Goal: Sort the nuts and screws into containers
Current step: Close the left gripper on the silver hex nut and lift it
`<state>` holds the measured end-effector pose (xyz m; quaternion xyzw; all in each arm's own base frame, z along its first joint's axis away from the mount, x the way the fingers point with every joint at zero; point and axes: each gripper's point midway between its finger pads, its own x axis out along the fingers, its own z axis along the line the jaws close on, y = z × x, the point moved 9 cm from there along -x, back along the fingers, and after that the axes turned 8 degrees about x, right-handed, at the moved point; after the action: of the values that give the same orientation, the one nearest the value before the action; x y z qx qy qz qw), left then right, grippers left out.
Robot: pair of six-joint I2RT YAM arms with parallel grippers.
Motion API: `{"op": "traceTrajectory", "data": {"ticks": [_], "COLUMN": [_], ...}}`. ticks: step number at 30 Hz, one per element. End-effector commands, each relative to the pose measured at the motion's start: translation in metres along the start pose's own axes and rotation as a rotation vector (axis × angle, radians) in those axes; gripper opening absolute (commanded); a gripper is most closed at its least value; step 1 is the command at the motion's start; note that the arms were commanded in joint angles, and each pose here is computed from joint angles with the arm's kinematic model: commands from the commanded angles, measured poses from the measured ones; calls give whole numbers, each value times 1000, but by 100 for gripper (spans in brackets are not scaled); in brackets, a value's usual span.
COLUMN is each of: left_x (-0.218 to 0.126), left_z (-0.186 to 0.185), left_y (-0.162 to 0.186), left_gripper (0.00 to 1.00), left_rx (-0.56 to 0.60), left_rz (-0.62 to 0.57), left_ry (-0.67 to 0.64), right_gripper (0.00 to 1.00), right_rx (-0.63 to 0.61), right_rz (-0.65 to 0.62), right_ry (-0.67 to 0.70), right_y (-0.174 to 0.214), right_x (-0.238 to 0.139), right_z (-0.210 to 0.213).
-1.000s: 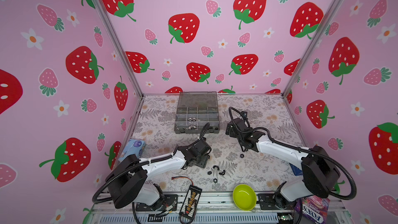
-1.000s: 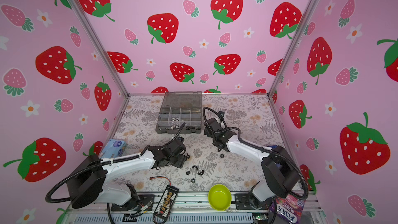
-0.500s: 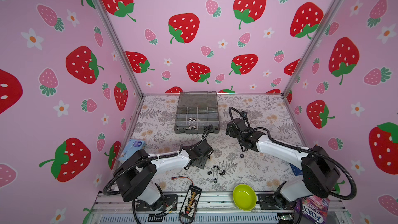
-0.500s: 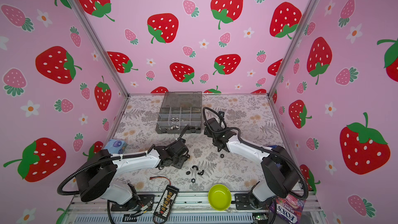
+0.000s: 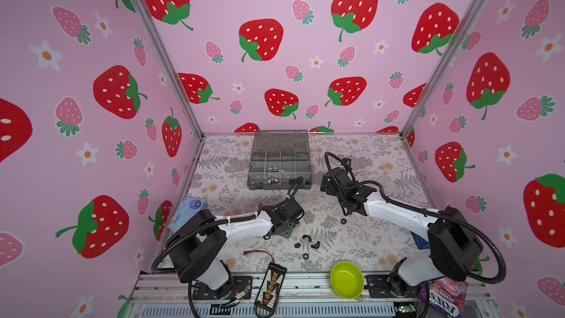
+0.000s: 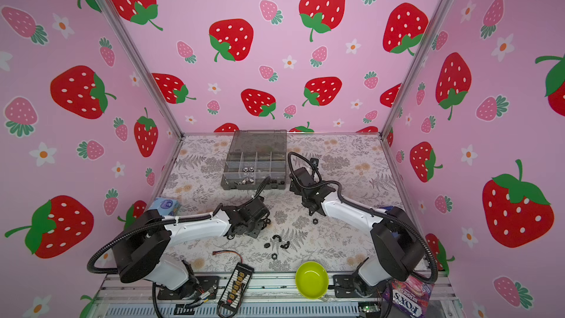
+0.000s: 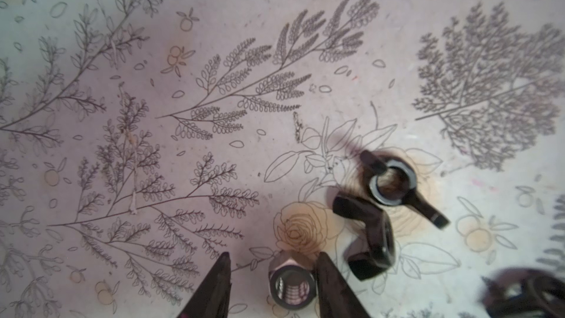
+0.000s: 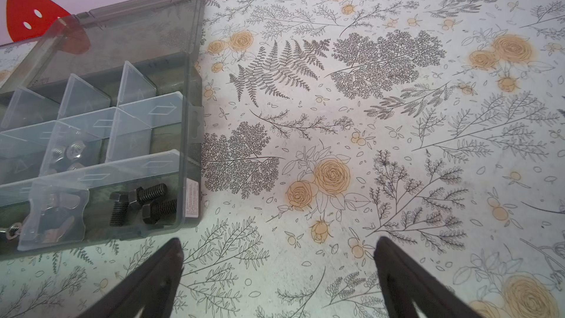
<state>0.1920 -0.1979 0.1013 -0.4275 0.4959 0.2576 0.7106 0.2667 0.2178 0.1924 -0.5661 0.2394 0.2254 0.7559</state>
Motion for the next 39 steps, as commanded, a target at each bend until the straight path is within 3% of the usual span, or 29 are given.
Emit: {"op": "traceTrajectory", "data": {"ticks": [1,7,27,30,39], "left_x": [-2,2,5,6,7], "left_z": [-1,-6,-3,-2,0], "left_y": [0,6,15,17,17], "left_gripper": [45,43,41,35,33], "left_rx": [-1,-4,-19,-18,-36], "left_rz": [40,102,225,233,244], "left_ry": [-2,45,9,6,5], "right_gripper": [100,100,100,100,100], "right_rx": [16,17,17,16,13], "right_rz": [-2,-4,-2,3,-2], "right_ry": [29,33,31,26,23], "right_y": [1,2,0,0,-2], "right_x": [0,-1,0,1,0], "right_z": [-6,-7,-6,-4,-3]}}
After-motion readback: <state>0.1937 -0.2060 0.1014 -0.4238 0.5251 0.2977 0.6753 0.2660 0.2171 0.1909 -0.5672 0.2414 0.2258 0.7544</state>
